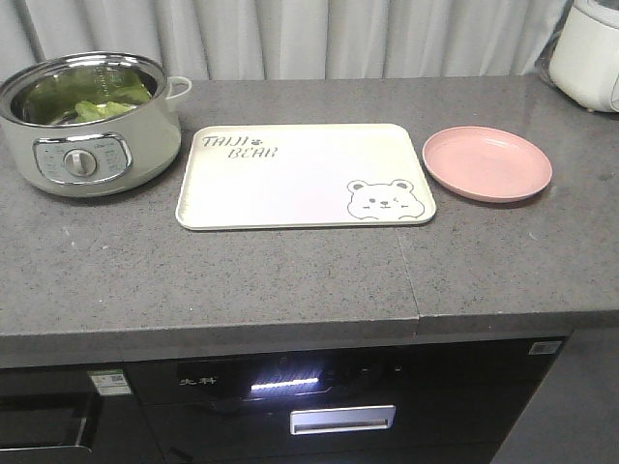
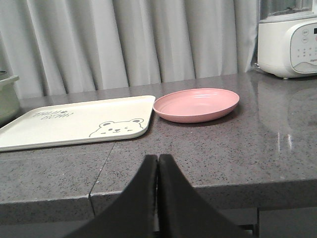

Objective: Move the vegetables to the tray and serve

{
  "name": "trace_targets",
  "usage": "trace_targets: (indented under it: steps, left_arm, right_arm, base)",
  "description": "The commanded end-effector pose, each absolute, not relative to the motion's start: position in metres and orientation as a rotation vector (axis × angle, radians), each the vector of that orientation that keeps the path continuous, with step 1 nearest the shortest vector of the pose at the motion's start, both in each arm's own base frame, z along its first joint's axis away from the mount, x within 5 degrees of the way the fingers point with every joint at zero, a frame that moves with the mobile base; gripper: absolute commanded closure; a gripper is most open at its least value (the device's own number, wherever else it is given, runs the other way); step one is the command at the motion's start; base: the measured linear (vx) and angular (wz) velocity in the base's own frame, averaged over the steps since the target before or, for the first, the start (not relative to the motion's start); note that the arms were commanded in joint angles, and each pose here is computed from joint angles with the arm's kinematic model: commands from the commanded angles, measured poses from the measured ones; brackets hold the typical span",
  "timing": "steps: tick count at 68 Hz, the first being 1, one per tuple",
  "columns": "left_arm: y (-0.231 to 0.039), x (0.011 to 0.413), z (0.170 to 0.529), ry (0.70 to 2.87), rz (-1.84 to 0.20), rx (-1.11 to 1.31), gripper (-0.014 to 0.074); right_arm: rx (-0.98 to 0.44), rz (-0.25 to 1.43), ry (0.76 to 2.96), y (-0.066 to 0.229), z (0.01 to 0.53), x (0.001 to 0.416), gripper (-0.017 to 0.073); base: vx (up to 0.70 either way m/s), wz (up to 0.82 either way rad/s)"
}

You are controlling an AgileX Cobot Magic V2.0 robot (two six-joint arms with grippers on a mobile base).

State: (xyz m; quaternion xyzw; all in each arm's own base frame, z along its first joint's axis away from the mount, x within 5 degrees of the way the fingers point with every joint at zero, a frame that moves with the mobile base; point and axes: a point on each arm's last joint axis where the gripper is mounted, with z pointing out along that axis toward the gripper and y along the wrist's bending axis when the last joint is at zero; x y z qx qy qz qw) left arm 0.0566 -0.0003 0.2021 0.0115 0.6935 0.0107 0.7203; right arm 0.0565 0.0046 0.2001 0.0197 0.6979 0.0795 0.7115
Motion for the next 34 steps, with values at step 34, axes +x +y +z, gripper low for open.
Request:
trace_targets:
  steps: [34]
  left_arm:
    - [0.0006,0.0562,0.2005,1.470,0.023,0.010,0.0599]
  right_arm:
    - [0.033,0.179,1.481,0.0050,0.2020,0.0562,0.0565]
  base:
    - [0.04,-0.01]
